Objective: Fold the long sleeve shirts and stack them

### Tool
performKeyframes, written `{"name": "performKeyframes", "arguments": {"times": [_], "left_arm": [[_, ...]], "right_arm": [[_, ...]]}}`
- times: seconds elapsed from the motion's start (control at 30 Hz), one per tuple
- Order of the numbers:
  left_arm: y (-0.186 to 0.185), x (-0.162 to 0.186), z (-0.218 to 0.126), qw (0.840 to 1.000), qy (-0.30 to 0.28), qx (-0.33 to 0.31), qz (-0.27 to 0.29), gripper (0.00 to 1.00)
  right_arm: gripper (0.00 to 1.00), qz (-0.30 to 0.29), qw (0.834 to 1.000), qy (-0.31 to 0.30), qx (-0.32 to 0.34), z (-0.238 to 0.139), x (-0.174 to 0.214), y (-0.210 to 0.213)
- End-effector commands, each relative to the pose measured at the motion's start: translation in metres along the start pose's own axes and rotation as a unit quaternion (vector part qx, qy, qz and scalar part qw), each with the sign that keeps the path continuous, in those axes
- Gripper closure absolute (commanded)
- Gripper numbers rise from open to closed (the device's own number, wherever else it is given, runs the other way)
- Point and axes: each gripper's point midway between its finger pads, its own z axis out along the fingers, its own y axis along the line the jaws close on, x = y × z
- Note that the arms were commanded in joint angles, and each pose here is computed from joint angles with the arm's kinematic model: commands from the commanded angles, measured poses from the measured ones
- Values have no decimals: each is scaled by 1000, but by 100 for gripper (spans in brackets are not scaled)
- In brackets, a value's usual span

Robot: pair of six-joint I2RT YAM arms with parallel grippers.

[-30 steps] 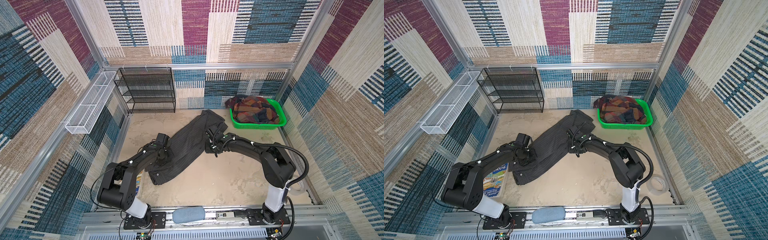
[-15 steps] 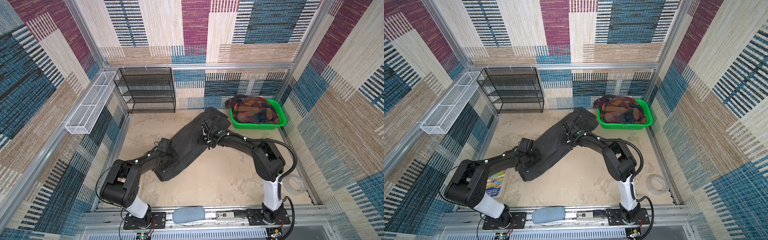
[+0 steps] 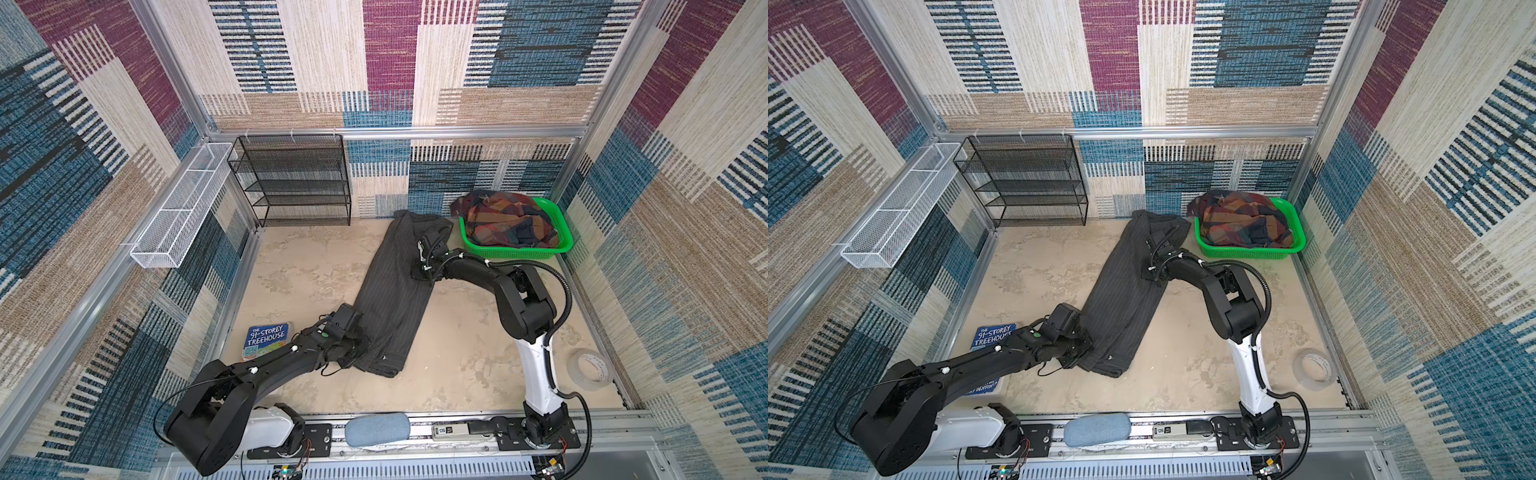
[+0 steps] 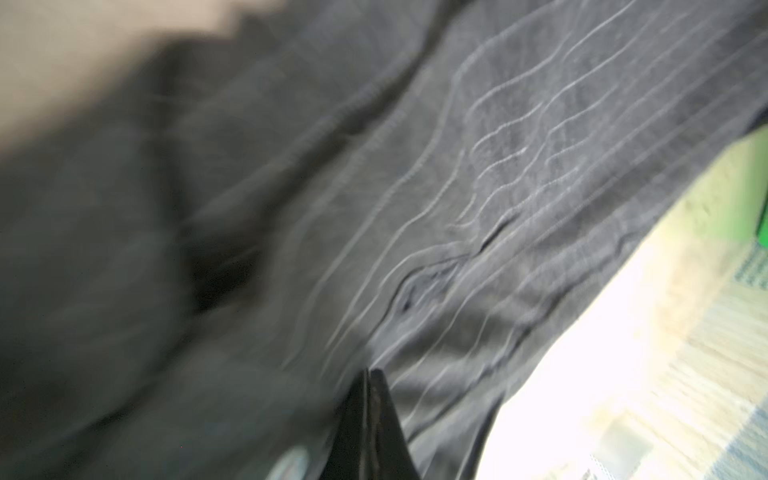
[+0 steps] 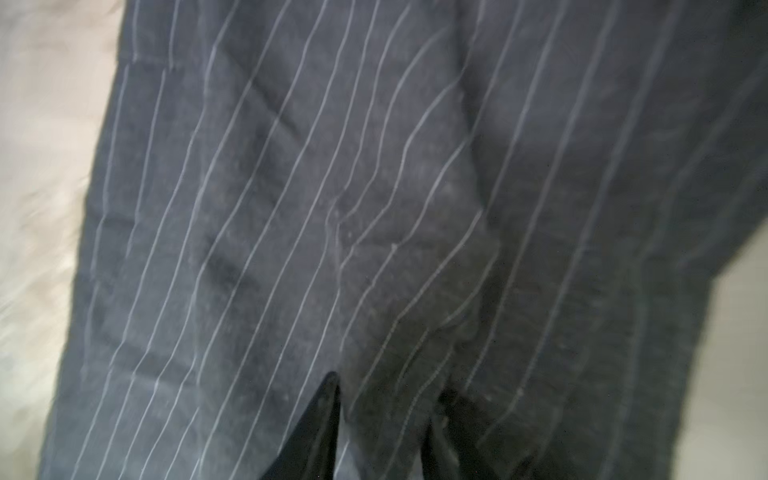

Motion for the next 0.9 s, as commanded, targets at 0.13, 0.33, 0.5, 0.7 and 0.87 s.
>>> {"name": "performKeyframes", "arguments": {"times": [0.13,0.33,0.5,0.7,0.87], "left_arm": [[-31,-31,-42,991,-51,-28,120,93],[-32,-40,-56,977,-10,-40,207,73],[-11,-40,-59,969,37,-31,244,30],[22,-43,-36,978,57,-13,200,27],[38,-48,-18,981,45,-12,186,27]], "right_arm": [[56,-80,997,-19,-7,-73,17,49],[47,1,997,35,-65,-120,106,78],[37,81,987,67,-119,-155,178,87],[27,162,968,100,-164,-156,233,92],[25,228,948,103,-196,-153,261,85]]}}
